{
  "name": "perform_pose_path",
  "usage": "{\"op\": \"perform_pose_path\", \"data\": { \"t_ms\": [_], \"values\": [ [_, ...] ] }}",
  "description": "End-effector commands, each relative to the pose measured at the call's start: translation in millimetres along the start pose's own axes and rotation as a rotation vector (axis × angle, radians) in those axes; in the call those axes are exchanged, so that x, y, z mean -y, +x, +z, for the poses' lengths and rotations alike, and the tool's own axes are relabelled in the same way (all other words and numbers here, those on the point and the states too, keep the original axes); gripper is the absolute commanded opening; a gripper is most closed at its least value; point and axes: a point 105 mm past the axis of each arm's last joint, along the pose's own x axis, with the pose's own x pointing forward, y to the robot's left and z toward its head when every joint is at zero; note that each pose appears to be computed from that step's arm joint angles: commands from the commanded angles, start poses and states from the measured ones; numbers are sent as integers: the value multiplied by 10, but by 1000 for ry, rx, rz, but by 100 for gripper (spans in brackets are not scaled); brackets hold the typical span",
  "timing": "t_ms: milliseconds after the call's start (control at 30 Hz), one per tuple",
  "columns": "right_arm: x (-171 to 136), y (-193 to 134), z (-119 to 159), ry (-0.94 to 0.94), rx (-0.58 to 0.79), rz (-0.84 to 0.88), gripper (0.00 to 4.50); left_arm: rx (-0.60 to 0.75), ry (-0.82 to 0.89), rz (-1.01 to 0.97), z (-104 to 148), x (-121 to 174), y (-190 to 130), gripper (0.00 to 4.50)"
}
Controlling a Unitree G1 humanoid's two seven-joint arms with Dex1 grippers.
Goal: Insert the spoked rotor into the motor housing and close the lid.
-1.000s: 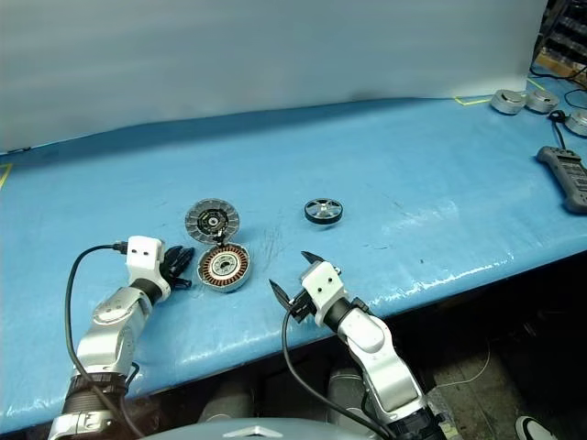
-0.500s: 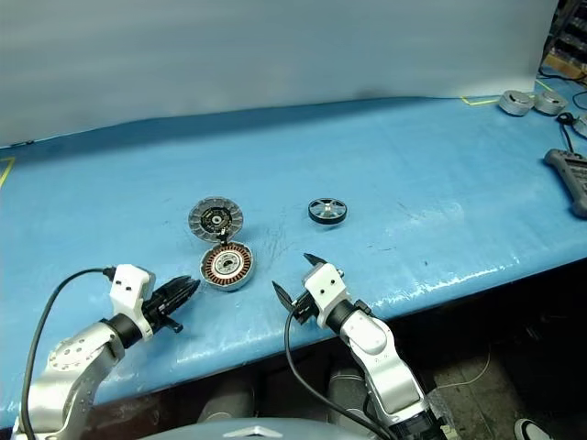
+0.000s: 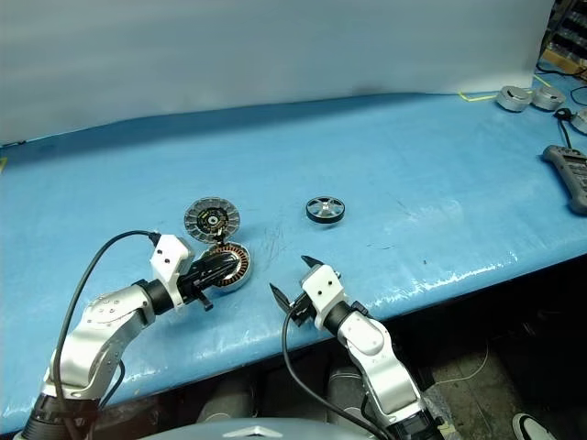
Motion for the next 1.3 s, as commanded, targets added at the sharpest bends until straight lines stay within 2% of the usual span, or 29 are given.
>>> {"op": "perform_pose_path", "data": {
  "t_ms": [33, 233, 600, 800, 967, 1067, 1233, 1267, 1300],
  "values": [
    [-111, 5, 198, 0, 89, 76, 450, 25, 31, 17, 36, -45, 10, 65],
    [-213, 20, 165, 27, 64, 200, 450, 18, 34, 37, -28, -96, 9, 65],
    [-202, 74, 145, 3, 51, 203, 450, -19, 35, -2, -107, -37, 30, 65],
    [-193, 50, 141, 7, 51, 194, 450, 52, 27, -9, 44, -28, -59, 259],
    [-154, 25, 162, 9, 54, 186, 450, 136, -4, -24, 200, 29, -196, 259],
    [-125, 8, 166, 9, 50, 177, 450, 195, -37, -13, 278, 91, -281, 200],
    [-91, 67, 175, 23, -18, 159, 450, 264, -59, 110, 218, 123, -428, 23],
    [-84, 89, 185, 46, -36, 155, 450, 278, -68, 148, 187, 113, -453, 3],
    [-68, 118, 219, 55, -40, 147, 450, 289, -88, 178, 138, 117, -477, 3]
  ]
}}
